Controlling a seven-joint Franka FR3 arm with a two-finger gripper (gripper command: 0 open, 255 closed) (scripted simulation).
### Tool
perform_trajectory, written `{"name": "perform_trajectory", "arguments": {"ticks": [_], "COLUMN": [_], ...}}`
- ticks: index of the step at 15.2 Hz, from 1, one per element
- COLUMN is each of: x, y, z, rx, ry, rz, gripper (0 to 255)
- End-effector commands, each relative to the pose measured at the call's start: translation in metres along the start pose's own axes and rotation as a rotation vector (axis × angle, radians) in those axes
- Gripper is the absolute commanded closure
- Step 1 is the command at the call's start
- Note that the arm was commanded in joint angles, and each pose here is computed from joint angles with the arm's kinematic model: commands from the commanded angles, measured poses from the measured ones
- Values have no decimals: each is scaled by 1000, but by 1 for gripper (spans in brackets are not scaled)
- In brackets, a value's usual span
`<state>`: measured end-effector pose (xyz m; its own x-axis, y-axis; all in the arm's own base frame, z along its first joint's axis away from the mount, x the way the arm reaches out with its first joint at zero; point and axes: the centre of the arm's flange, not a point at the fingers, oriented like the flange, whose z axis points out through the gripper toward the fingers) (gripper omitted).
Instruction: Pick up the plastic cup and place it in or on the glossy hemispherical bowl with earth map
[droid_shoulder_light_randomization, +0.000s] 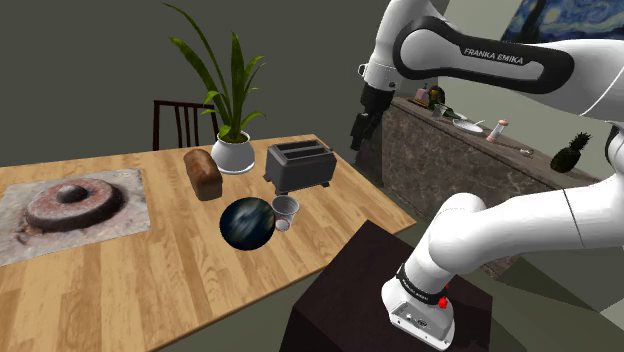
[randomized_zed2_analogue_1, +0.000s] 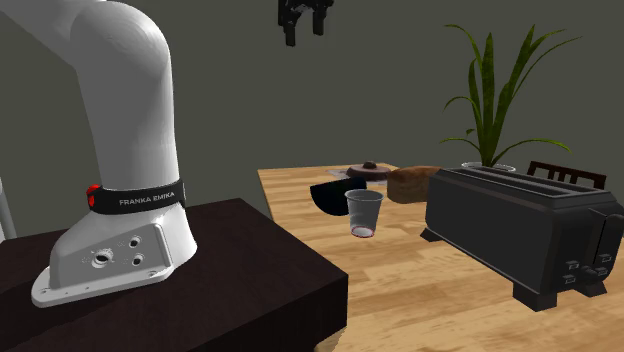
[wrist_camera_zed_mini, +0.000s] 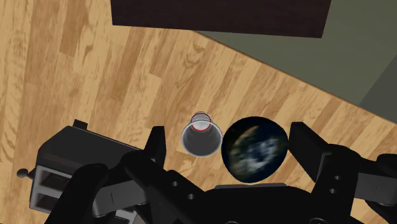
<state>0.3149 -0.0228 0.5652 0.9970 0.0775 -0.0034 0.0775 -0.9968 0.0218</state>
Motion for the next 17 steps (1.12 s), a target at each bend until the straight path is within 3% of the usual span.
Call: {"name": "perform_trajectory", "arguments": {"ticks": [1,17], "x": [0,102], "y": [0,53], "z": [0,181], "rx": [0,99], "ry": [0,7], "rz": [0,1], "gripper": [0,0]}}
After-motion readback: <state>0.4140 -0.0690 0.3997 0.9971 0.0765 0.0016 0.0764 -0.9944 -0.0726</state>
